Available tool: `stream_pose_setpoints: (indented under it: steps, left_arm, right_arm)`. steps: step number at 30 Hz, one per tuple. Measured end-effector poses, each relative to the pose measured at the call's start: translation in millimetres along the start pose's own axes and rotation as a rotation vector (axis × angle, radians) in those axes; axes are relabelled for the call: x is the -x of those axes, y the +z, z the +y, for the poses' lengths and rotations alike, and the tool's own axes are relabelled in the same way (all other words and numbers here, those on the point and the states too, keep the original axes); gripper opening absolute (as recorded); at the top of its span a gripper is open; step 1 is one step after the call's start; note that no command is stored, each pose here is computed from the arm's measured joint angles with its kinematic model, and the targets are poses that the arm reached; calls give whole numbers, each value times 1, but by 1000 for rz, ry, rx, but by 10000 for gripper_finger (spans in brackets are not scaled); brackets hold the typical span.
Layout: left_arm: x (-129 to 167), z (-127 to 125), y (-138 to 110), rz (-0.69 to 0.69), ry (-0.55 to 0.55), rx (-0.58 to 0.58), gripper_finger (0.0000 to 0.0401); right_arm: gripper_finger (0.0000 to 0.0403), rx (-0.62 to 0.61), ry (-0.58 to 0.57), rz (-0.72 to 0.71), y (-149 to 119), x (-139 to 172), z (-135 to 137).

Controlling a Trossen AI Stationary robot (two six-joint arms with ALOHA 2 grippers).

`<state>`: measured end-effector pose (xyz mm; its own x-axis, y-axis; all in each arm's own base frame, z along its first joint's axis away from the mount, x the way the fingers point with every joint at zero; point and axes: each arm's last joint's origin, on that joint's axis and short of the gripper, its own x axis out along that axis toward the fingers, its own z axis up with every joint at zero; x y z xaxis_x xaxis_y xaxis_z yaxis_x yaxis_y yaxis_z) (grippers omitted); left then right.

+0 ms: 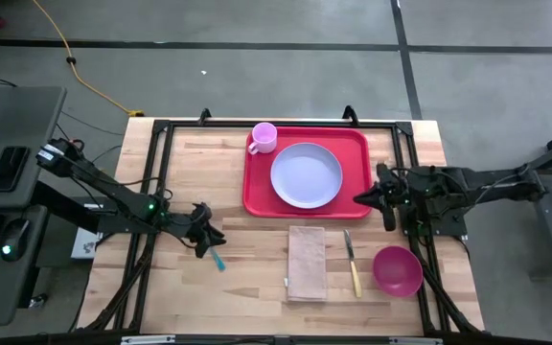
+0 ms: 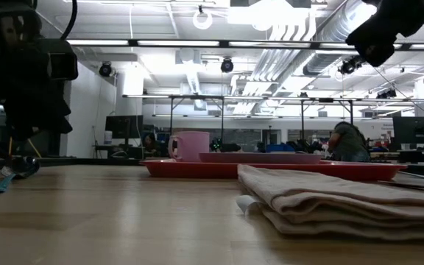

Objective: Set up tray
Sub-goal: Put the red bowl on the blue plate on the red serving tray

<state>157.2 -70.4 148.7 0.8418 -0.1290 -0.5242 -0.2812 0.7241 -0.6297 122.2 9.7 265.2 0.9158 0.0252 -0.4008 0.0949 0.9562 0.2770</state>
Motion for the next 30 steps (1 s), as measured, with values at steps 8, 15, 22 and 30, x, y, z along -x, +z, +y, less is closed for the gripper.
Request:
stream_pose_setpoints:
  steps: [8,15,22,30]
  left_arm:
    - [3,-2,2,-13,-18,-118,166]
    - [13,-6,10,-100,-48,-275,166]
    - [34,-5,19,-215,-30,-328,166]
    - [56,1,22,-297,-95,-372,166]
  right_arm:
    - [0,21,7,-20,7,7,2]
    - [0,20,3,-10,6,7,2]
    - [0,20,4,-10,6,7,2]
    - [0,20,5,6,5,7,1]
